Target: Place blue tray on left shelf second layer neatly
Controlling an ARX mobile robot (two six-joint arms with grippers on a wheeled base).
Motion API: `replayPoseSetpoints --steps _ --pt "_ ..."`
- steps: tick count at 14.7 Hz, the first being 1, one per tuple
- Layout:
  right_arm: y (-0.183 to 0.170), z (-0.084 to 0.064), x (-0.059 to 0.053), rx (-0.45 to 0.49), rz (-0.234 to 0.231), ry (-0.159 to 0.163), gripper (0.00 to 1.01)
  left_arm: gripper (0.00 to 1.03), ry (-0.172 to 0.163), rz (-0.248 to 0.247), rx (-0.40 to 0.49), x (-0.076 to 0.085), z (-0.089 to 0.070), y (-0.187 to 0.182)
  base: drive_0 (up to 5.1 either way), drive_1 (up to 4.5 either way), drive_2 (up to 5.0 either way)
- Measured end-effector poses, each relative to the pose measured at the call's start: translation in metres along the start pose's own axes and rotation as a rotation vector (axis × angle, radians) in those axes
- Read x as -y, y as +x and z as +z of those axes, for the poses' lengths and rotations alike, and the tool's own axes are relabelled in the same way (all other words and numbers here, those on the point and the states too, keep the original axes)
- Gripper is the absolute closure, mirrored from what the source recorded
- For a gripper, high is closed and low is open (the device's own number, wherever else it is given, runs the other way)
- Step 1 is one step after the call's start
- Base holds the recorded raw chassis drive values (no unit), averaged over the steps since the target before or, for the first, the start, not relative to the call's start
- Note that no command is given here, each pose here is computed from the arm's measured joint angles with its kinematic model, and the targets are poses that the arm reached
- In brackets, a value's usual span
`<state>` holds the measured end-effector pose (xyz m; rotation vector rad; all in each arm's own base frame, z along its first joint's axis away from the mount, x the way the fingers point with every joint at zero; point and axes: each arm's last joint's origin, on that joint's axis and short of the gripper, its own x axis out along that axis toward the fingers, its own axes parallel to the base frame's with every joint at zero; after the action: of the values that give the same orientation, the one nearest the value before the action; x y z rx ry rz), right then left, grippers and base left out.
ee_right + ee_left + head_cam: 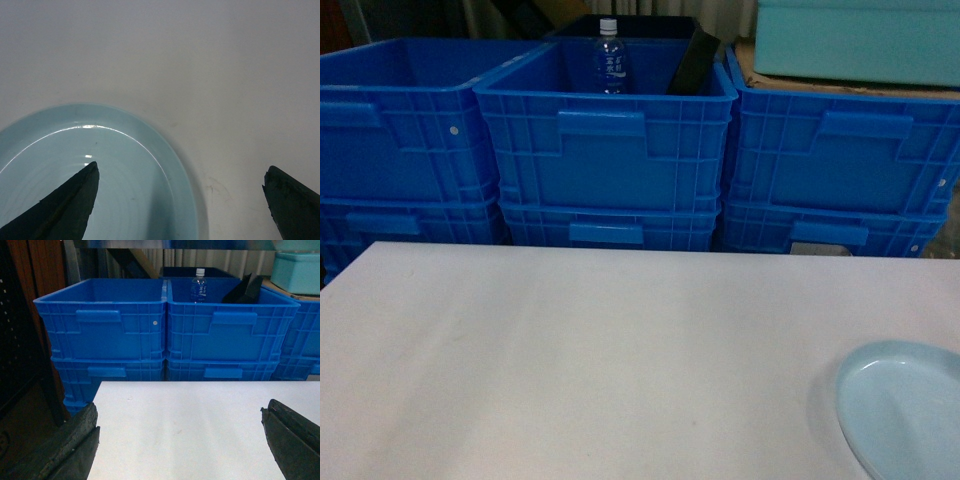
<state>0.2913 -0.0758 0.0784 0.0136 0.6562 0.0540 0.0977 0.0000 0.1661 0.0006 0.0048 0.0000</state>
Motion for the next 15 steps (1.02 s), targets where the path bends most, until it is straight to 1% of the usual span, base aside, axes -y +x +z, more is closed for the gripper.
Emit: replayPoseSetpoints --steps 2,4,6,8,9,11,15 --pt "0.012 -0.010 0.002 -0.031 0.004 0.004 0.03 0.05 0.000 0.000 0.000 0.000 0.000 0.000 0.0 0.00 0.0" --pt "0.021 -0.023 0.003 -0.078 0.004 0.018 0.03 0.05 0.000 0.000 0.000 0.000 0.000 0.000 0.0 0.00 0.0" --pt "0.028 -0.029 0.004 -0.097 0.001 0.025 0.03 0.05 0.000 0.000 0.000 0.000 0.000 0.000 0.0 0.00 0.0" --pt "0.033 -0.036 0.010 -0.111 -0.007 0.037 0.03 0.05 0.000 0.001 0.000 0.000 0.000 0.000 0.0 0.00 0.0" --pt "0.034 -0.037 0.013 -0.103 -0.008 0.042 0.03 0.05 0.000 0.000 0.000 0.000 0.000 0.000 0.0 0.00 0.0" --pt "0.036 -0.040 0.014 -0.093 -0.014 0.036 0.03 0.05 0.000 0.000 0.000 0.000 0.000 0.000 0.0 0.00 0.0" --pt "0.036 -0.047 0.010 -0.088 -0.008 0.030 0.03 0.05 0.000 0.000 0.000 0.000 0.000 0.000 0.0 0.00 0.0"
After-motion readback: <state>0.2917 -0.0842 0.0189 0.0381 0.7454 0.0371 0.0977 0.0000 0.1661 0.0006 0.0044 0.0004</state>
